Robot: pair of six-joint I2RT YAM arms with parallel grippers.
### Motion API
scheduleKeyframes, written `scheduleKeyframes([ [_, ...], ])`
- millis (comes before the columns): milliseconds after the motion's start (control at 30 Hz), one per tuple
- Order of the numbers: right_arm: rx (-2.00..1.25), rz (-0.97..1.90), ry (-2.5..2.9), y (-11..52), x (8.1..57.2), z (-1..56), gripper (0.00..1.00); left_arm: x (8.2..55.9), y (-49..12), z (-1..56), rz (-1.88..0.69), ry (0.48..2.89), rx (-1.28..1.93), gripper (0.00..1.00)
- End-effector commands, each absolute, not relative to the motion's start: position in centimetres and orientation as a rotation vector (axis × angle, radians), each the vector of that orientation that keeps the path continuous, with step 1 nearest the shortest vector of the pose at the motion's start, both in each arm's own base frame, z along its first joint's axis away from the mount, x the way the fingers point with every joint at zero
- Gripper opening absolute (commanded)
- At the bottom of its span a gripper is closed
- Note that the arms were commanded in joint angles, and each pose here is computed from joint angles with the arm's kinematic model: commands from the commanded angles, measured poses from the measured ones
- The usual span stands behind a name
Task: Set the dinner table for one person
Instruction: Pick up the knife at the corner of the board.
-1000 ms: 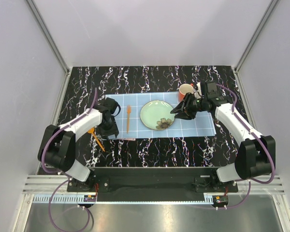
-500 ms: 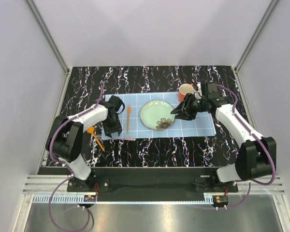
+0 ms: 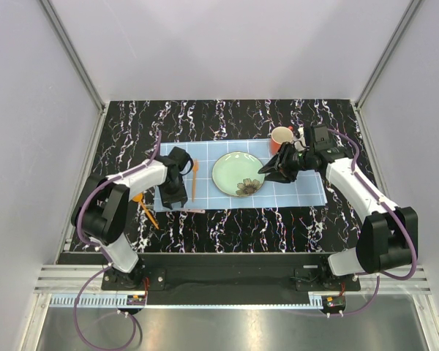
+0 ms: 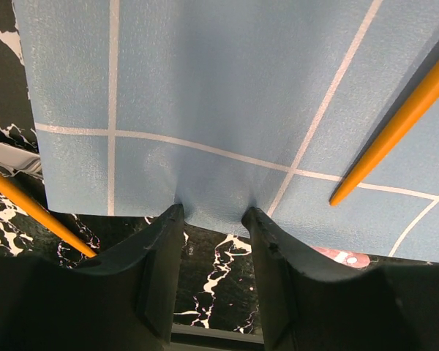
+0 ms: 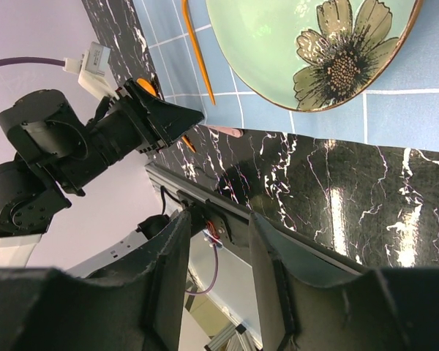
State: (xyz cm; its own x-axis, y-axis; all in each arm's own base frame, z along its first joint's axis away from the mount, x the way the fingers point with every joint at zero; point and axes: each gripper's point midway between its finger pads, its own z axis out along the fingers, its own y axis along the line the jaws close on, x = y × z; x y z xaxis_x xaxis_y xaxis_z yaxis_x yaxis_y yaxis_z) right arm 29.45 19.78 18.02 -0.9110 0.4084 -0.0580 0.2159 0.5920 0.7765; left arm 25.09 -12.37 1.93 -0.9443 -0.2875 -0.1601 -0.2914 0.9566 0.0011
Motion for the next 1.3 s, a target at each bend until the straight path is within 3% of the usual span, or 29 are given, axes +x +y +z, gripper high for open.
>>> scheduleKeyframes([
  [0,0.495,1.252,2.582,19.9,28.7,18.6,0.44,22.8,-12.6,0.8,0.055,3.015,-0.416,0.44],
  [500,0.508,1.236,2.594,19.6,28.1,17.9,0.44,20.1,-12.7,2.0,0.019,3.075,-0.33,0.44],
  [900,0.509,1.229,2.594,19.5,28.1,17.8,0.44,20.7,-11.3,4.5,0.097,3.021,-0.29,0.45],
  [1267,0.509,1.228,2.594,19.5,28.0,17.8,0.44,22.1,-12.9,4.5,0.02,3.016,-0.311,0.45],
])
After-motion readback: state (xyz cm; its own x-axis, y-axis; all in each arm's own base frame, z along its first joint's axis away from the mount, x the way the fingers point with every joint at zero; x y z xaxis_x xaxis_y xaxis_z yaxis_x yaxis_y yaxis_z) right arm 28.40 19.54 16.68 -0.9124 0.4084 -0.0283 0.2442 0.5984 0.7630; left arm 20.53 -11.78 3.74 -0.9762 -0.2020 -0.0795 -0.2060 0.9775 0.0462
